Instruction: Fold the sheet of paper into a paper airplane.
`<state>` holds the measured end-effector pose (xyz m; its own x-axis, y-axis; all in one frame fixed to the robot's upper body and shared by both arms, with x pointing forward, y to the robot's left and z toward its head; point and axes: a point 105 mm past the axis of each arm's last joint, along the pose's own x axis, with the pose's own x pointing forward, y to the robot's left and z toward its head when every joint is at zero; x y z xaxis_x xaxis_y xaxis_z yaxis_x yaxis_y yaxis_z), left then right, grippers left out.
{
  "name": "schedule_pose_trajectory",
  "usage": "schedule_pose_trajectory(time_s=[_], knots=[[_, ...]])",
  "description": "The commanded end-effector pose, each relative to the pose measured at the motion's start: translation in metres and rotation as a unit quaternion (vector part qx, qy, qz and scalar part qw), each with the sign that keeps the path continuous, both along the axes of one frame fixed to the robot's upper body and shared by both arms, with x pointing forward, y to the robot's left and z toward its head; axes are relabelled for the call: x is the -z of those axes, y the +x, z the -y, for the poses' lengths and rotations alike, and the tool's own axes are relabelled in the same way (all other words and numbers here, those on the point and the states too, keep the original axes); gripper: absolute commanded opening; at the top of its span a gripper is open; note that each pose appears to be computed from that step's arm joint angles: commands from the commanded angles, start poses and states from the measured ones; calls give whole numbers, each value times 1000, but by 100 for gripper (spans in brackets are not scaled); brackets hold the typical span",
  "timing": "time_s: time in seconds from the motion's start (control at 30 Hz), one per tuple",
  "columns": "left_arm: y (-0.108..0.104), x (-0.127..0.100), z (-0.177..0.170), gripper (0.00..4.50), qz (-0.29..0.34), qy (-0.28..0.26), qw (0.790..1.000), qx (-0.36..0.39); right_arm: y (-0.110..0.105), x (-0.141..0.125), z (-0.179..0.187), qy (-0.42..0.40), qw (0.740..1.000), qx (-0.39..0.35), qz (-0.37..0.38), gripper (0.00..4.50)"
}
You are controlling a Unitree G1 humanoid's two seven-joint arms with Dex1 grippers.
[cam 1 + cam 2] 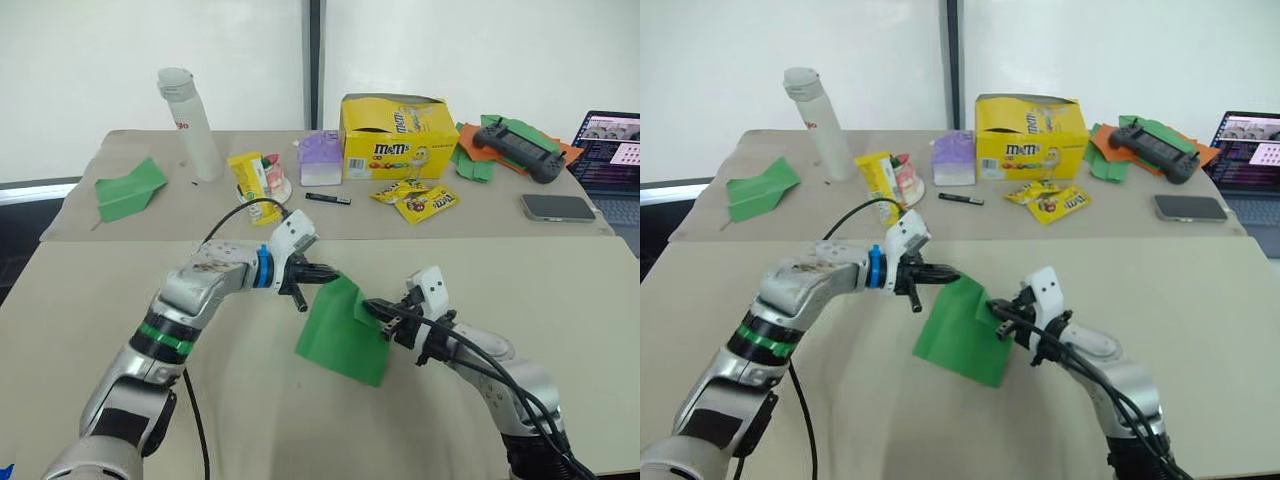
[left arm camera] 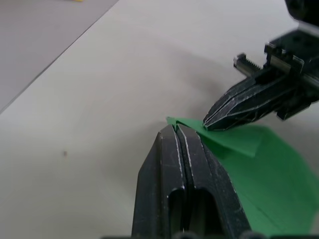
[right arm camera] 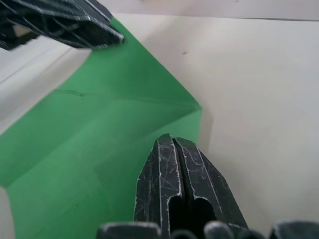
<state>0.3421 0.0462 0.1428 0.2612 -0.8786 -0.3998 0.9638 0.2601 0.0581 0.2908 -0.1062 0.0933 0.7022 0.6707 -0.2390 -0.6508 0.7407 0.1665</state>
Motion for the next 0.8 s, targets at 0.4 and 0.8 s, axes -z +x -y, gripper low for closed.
schedule_pose_trajectory(time_s=[0.4, 0.8], knots=[[-17, 9, 27, 2, 230, 80, 954, 172, -8, 9, 1, -34, 999, 8, -1, 0], [-21, 37, 11, 2, 269, 138, 939, 165, 2, -8, -2, -6, 1000, 6, 24, 0]])
